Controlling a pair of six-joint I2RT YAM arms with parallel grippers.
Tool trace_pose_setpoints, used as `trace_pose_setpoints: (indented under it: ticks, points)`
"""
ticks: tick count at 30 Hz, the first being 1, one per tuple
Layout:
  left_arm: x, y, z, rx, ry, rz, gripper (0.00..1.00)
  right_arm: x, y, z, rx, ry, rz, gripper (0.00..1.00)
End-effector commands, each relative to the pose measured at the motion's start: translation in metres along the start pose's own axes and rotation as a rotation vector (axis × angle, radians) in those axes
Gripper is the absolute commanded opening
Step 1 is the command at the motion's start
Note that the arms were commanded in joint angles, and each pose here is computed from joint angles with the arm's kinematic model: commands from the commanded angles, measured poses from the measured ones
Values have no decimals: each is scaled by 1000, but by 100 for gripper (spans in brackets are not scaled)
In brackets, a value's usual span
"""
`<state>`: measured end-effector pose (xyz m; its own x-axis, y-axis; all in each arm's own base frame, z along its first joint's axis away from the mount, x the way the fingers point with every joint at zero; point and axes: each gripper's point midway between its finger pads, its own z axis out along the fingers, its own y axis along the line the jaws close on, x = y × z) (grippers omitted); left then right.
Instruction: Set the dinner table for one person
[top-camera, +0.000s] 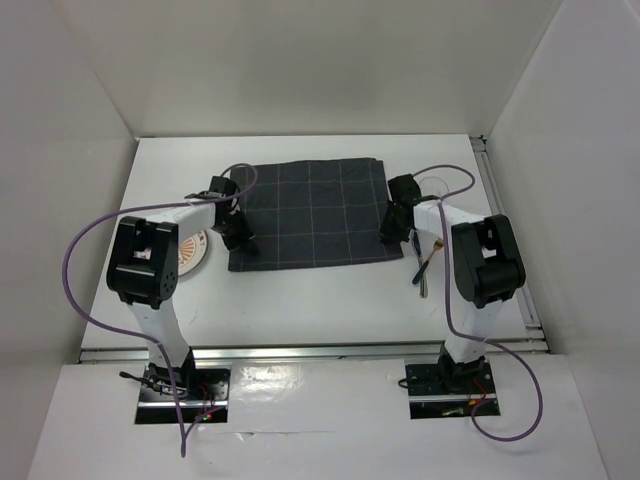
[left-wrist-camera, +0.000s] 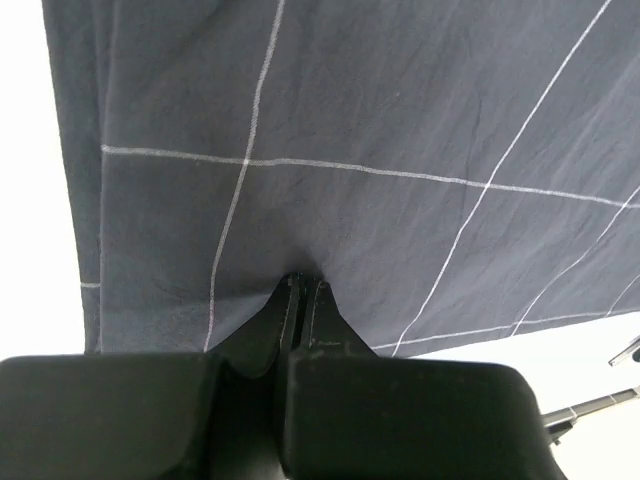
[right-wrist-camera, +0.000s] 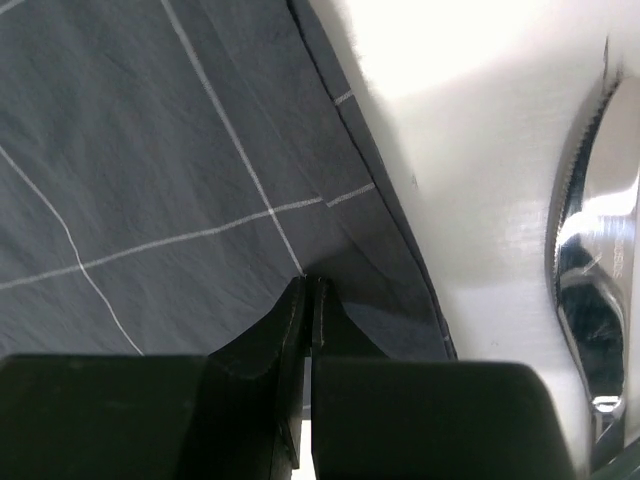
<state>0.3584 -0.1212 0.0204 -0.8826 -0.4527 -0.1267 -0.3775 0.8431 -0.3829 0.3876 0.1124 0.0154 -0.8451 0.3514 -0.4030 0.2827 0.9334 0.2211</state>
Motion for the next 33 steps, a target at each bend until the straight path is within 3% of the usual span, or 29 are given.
trace_pose_setpoints:
  ticks: [1,6,18,22,27,29,31,32,33]
  points:
    - [-10,6,11,-51,-19,10,0,41,-10,0,41,71,20,0]
    - [-15,6,25,-67,8,3,0,74,-15,-4,70,108,10,0]
    - [-9,31,-4,-206,-56,-57,0,64,-20,-20,131,56,17,0]
    - [-21,31,-23,-247,-111,-52,22,58,-20,-26,140,36,16,0]
    - [-37,13,-48,-203,-168,-8,23,52,-17,-33,121,13,8,5]
    - [-40,8,-58,-187,-189,-5,23,46,-13,-35,111,1,-11,10]
    - [-44,0,-72,-171,-209,-2,23,33,0,-44,80,-29,-38,25]
    - [-48,-3,-84,-158,-233,-8,23,24,6,-51,59,-56,-44,48]
    - [-52,0,-91,-158,-254,-16,23,12,19,-60,27,-91,-70,56]
